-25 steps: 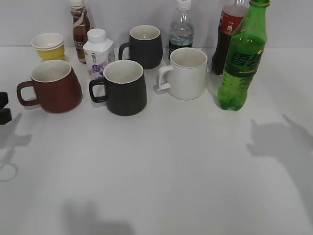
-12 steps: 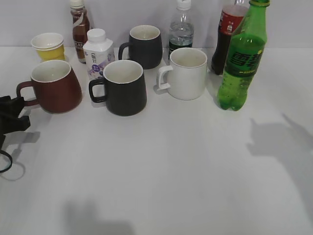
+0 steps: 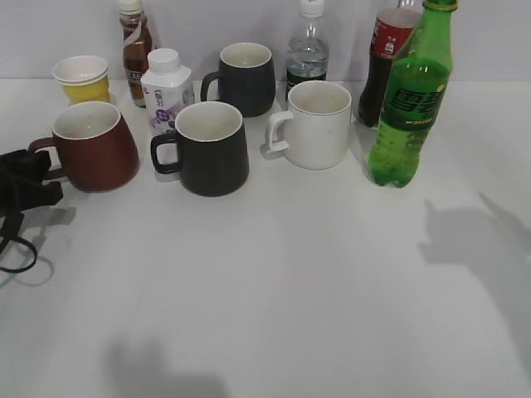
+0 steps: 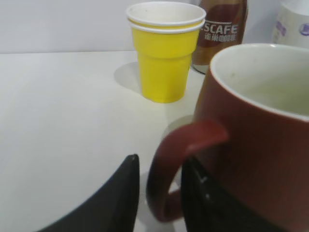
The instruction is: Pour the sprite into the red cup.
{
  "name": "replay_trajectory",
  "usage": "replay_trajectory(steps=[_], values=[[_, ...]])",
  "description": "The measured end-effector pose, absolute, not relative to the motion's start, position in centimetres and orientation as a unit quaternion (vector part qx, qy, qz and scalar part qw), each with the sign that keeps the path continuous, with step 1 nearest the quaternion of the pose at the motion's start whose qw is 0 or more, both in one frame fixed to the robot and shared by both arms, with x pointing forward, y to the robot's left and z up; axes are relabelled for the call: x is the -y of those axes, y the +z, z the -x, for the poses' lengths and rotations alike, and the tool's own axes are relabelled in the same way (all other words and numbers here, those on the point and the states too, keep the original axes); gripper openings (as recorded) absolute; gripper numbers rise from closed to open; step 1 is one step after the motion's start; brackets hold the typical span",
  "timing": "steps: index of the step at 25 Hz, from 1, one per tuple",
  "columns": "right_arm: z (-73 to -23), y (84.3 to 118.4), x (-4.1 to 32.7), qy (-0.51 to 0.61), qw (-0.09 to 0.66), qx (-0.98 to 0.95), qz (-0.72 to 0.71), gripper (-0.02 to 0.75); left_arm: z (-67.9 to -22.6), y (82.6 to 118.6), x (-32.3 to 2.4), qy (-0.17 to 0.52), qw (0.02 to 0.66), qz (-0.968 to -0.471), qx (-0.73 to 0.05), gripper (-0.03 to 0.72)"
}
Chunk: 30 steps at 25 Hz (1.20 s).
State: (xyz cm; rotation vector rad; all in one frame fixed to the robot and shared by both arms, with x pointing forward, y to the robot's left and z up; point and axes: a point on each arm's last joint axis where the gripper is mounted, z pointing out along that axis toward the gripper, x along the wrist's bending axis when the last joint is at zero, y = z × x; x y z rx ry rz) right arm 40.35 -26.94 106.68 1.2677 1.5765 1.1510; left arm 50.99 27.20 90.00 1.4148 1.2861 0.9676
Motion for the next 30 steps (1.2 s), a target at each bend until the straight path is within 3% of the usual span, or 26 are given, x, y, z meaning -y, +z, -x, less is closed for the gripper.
replay_trajectory(steps=[10,13,15,18,23,30], values=[[-40.3,106.7,26.9,0.452,0.399,-0.625,-0.496,0.586,-55.4,88.8,-27.0,0.402,0.482,-0.576,-0.524,0.232],[-40.3,106.7,26.9,0.451,0.4,-0.626,-0.495,0.586,-56.8,88.7,-26.8,0.404,0.49,-0.581,-0.51,0.169],[-40.3,106.7,26.9,0.45,0.401,-0.626,-0.494,0.586,-57.6,88.6,-26.7,0.401,0.488,-0.59,-0.504,0.07],[-40.4,106.7,26.9,0.45,0.401,-0.626,-0.494,0.586,-58.1,88.7,-26.5,0.398,0.487,-0.598,-0.497,0.061],[-40.9,106.3,26.9,0.447,0.398,-0.629,-0.496,0.585,-57.3,89.4,-26.5,0.395,0.483,-0.604,-0.497,0.061],[-43.4,104.4,24.0,0.458,0.37,-0.665,-0.458,0.585,-52.8,95.0,-26.6,0.422,0.511,-0.592,-0.458,0.061]])
